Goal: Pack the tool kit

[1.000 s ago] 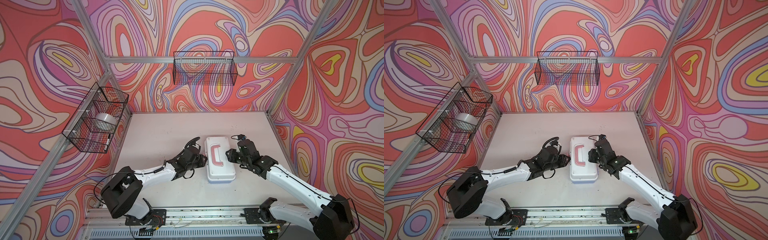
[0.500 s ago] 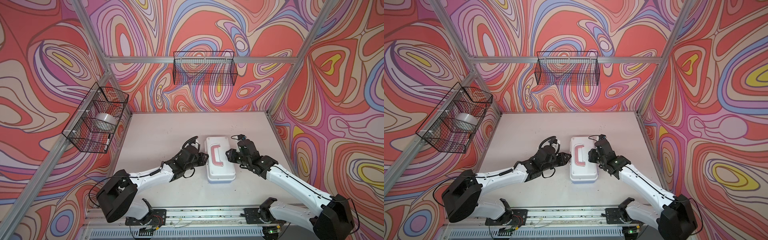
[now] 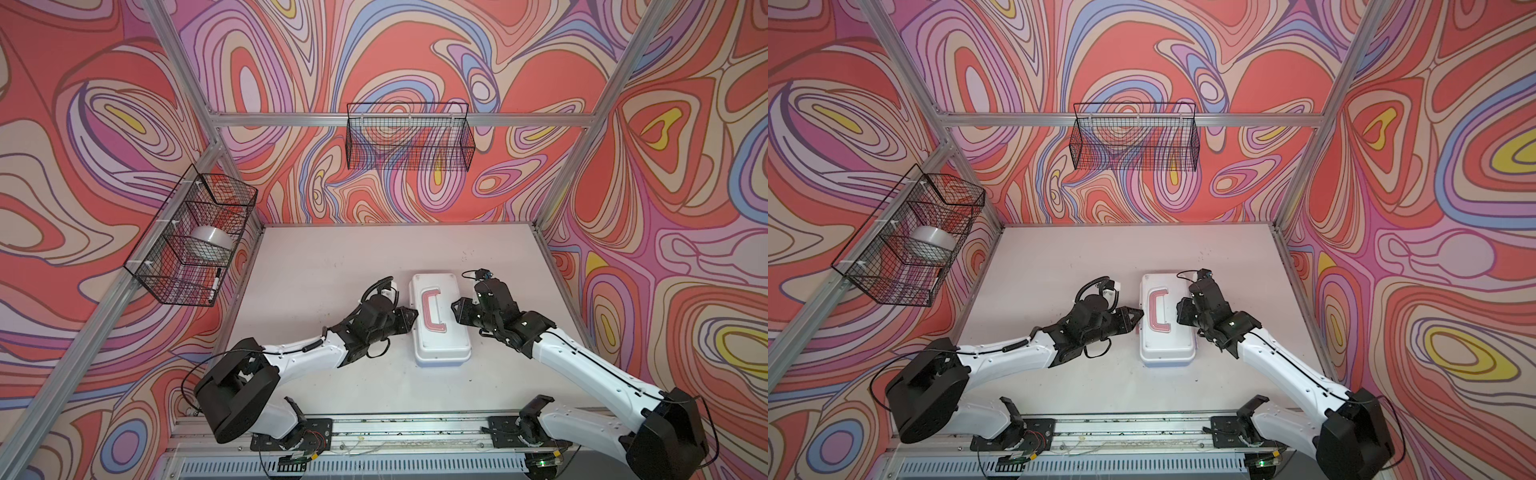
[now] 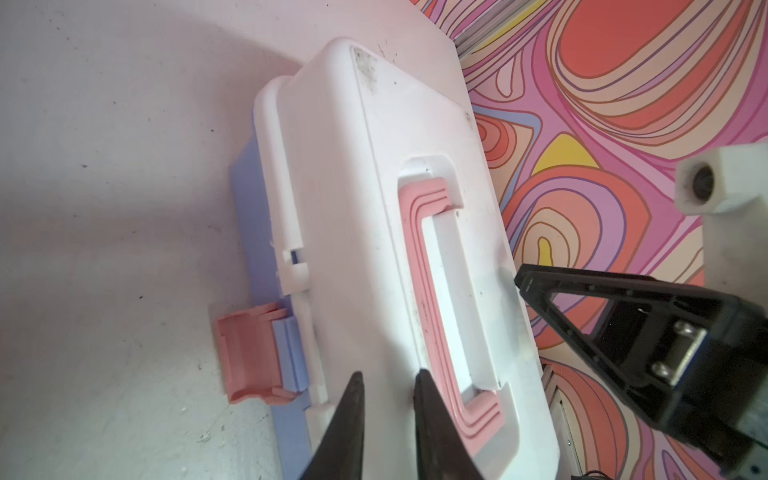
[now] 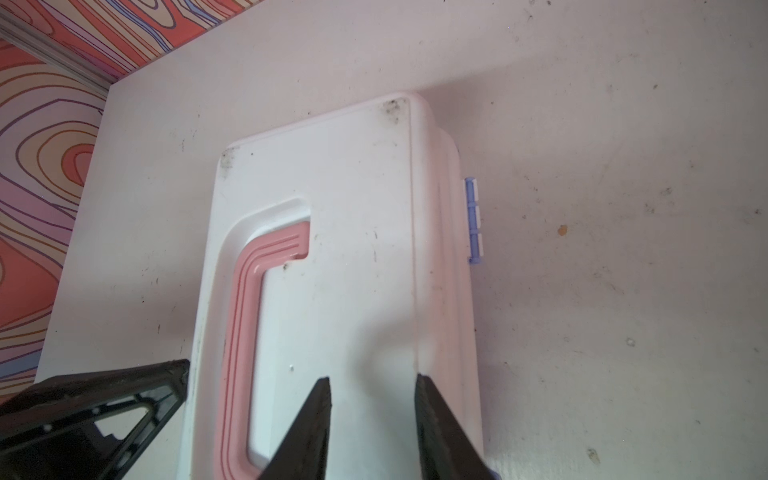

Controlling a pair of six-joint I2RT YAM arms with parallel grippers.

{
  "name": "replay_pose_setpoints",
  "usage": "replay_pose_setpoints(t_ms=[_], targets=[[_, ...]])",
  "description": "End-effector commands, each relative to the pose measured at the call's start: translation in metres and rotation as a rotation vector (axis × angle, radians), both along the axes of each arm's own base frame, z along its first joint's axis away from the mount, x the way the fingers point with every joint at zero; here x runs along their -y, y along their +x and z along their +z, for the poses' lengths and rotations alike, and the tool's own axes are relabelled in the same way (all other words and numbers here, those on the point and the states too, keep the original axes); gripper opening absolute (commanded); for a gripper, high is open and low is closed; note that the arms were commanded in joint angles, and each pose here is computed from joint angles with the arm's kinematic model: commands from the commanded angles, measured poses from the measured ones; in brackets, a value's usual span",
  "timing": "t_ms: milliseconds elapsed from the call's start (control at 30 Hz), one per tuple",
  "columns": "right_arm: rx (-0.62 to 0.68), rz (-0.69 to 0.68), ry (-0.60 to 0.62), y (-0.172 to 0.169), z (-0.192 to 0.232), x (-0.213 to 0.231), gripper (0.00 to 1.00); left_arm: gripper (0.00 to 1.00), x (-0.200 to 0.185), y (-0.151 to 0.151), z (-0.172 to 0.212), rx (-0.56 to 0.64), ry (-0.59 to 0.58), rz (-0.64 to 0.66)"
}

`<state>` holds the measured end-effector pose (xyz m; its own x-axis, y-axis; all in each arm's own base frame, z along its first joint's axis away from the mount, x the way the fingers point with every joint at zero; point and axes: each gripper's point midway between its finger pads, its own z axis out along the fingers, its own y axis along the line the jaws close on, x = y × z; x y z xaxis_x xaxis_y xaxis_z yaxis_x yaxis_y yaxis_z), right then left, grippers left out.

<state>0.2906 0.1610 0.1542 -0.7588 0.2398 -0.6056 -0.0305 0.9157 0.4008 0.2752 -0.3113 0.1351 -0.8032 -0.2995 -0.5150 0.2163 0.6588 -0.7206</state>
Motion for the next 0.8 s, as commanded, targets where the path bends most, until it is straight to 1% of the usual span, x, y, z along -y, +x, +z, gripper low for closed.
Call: replay_pose_setpoints(t_ms=[0, 67, 133, 200, 300, 400, 500, 567, 767], targets=[[-0.024, 0.005, -0.035, -0.005, -0.004, 0.003, 0.37, 0.45, -0.030, -0.007, -0.021, -0.004, 0.116, 0.052], [-0.015, 0.005, -0.039, -0.005, -0.002, 0.005, 0.38, 0.56, -0.055, -0.010, -0.034, -0.010, 0.245, 0.100], [-0.013, 0.008, -0.045, -0.005, -0.002, 0.005, 0.38, 0.65, -0.077, -0.013, -0.046, -0.005, 0.372, 0.127], [-0.016, 0.010, -0.056, -0.005, -0.003, 0.005, 0.39, 0.70, -0.089, -0.018, -0.058, 0.004, 0.452, 0.125], [-0.021, 0.009, -0.070, -0.004, -0.005, 0.007, 0.40, 0.72, -0.090, -0.027, -0.081, 0.023, 0.492, 0.076], [-0.021, 0.002, -0.072, -0.003, -0.004, 0.007, 0.43, 0.72, -0.076, -0.036, -0.095, 0.071, 0.522, 0.007], [-0.015, 0.002, -0.056, -0.001, 0.001, 0.005, 0.44, 0.72, -0.060, -0.042, -0.097, 0.145, 0.536, -0.031], [-0.007, -0.002, -0.054, 0.001, 0.004, 0.004, 0.44, 0.73, -0.058, -0.041, -0.100, 0.162, 0.545, -0.026], [0.008, -0.008, -0.063, 0.003, 0.012, 0.006, 0.44, 0.73, -0.048, -0.039, -0.099, 0.247, 0.503, -0.045]])
